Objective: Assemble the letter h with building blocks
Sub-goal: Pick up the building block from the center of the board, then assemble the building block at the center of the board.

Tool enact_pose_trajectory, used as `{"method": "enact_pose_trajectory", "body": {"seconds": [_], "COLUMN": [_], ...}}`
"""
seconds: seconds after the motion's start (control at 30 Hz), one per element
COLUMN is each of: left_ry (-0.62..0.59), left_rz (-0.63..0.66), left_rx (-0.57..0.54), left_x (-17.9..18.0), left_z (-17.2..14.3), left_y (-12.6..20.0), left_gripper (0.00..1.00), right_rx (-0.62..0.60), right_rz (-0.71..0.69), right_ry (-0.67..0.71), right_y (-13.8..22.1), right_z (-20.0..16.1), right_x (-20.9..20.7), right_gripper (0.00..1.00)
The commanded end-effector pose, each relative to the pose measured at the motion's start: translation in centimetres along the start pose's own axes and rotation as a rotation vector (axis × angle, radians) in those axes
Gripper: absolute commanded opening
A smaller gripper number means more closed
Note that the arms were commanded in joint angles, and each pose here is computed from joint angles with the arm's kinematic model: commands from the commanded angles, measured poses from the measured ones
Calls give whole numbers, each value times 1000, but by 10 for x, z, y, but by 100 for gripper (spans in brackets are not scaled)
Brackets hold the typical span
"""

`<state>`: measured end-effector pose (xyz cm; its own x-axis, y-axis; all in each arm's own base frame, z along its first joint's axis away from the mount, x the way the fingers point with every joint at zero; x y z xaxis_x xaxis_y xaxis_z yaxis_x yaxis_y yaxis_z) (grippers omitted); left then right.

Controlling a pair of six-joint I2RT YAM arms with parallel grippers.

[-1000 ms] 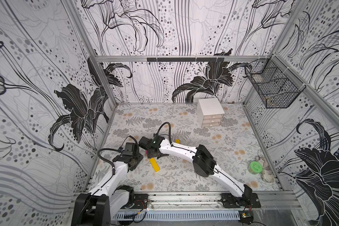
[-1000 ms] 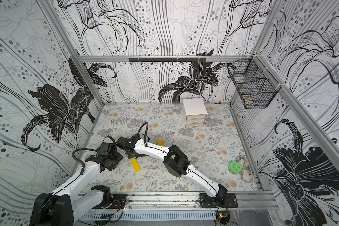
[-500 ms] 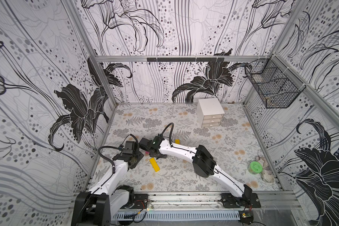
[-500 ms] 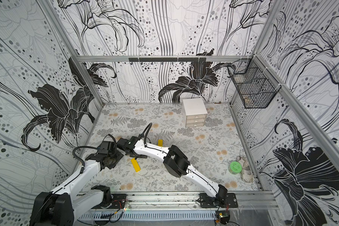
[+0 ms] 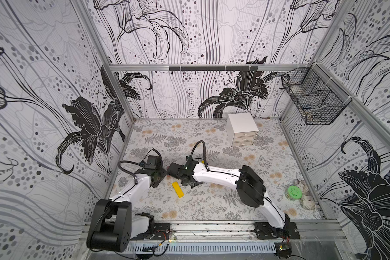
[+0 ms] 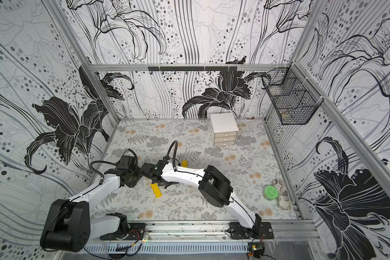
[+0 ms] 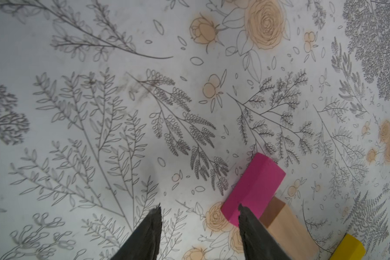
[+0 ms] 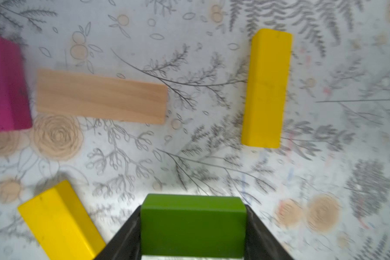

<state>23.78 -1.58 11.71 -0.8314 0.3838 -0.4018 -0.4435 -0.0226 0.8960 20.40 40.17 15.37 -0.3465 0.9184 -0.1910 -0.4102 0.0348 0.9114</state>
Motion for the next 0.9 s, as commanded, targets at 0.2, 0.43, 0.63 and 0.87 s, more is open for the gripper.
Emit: {"method": "enact_pose_trajectory", "body": {"seconds": [0.2,0.43,0.63,0.87], "left_ry": [-69,-92,-104,-107], "left_rz": [-54,-15,-20,-40], "left_rx": [-4,0,-13,-22], "left_x": [-35,-37,-32,-15], "left_z": [-11,-16,-17,-18], "left_y": [-9,-20,-9,10], "left_gripper": [60,56,55,55], "right_rx": [12,30,63,74], "right_rz": [18,29,45,72], "right_ry": [10,6,-24,-44], "right_y": [9,-9,-32,-47], "right_z": [-31,-37,-39,-40], "right_x": [-40,-47,-56,-63], "right_gripper": [13,13,13,14]}}
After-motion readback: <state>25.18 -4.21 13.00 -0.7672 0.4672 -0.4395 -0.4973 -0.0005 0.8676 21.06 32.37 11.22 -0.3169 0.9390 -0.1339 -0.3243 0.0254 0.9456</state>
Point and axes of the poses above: each gripper's point midway between its finger pads, its own y axis back along the fingers, its own x axis along the line the jaws close on, z = x × y, the point moved 9 cm from there along y, back along the fingers, and after that the axes turned 15 degrees about y, right-handed, at the moved point
